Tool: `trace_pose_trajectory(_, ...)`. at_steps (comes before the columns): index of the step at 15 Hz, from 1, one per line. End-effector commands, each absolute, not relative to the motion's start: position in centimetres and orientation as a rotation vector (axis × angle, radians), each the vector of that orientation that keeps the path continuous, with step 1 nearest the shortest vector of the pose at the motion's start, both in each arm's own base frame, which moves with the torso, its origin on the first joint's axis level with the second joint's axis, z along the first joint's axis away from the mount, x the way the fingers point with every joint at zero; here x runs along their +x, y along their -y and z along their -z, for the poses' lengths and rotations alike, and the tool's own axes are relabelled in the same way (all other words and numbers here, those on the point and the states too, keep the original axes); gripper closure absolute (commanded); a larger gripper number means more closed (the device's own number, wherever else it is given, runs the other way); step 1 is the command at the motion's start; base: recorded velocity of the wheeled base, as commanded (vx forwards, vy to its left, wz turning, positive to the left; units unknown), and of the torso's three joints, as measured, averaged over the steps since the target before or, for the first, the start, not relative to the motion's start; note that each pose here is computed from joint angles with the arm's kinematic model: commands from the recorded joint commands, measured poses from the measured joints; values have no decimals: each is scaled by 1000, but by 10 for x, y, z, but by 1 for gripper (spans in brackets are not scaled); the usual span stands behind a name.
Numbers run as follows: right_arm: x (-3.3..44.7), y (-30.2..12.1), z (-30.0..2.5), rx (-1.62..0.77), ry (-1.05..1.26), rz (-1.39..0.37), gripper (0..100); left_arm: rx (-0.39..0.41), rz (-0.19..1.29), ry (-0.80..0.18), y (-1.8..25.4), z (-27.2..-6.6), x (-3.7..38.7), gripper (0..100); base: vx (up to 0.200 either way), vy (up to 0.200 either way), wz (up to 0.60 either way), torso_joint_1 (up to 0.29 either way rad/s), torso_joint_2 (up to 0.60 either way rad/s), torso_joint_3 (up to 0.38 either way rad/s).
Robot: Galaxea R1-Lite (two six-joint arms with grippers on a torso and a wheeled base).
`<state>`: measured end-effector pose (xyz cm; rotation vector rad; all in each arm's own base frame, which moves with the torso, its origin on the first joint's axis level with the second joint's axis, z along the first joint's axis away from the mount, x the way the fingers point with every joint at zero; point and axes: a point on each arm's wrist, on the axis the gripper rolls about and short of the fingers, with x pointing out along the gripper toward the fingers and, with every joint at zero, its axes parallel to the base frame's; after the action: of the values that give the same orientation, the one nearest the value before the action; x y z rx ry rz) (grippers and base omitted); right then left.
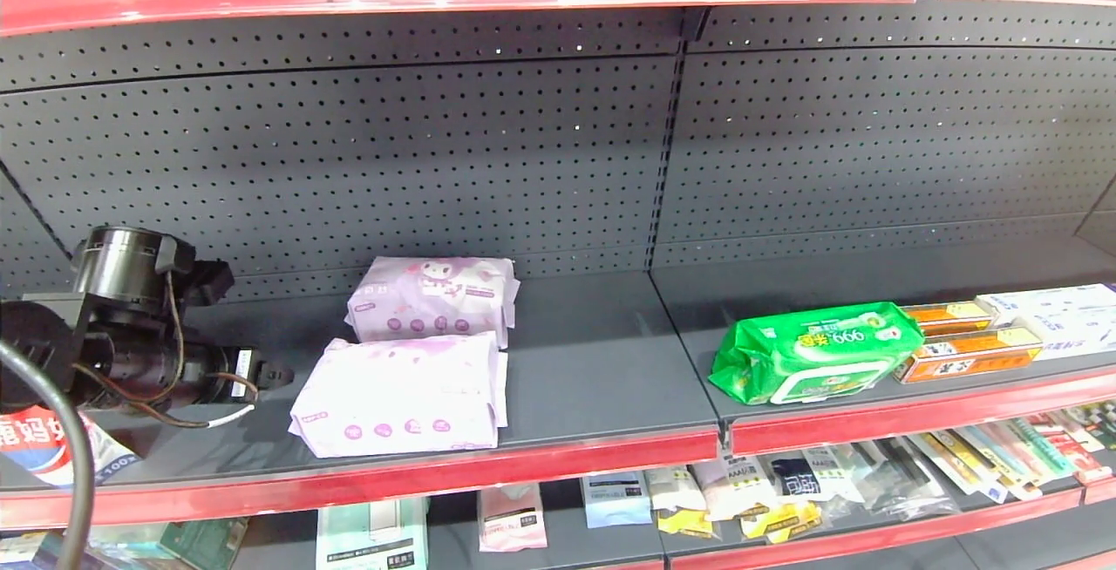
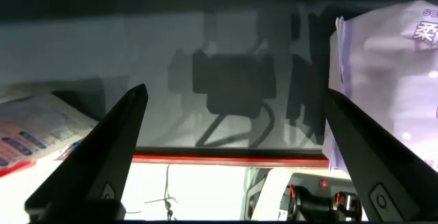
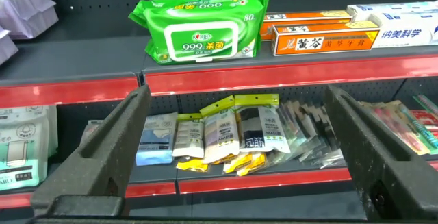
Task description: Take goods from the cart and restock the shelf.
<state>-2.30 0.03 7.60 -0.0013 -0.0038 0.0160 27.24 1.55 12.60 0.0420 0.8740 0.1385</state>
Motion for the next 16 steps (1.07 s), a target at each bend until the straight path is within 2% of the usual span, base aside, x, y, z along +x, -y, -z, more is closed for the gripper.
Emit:
trace_pose_trajectory(1, -23, 0, -76, -2, 3, -17, 0, 42, -137, -881, -15, -124, 274, 0, 0, 0, 0, 0, 0, 0)
trace_pose_trajectory(16, -23, 0, -76, -2, 3, -15, 0, 65, -84, -905, 0, -117, 283, 0, 0, 0, 0, 0, 0, 0)
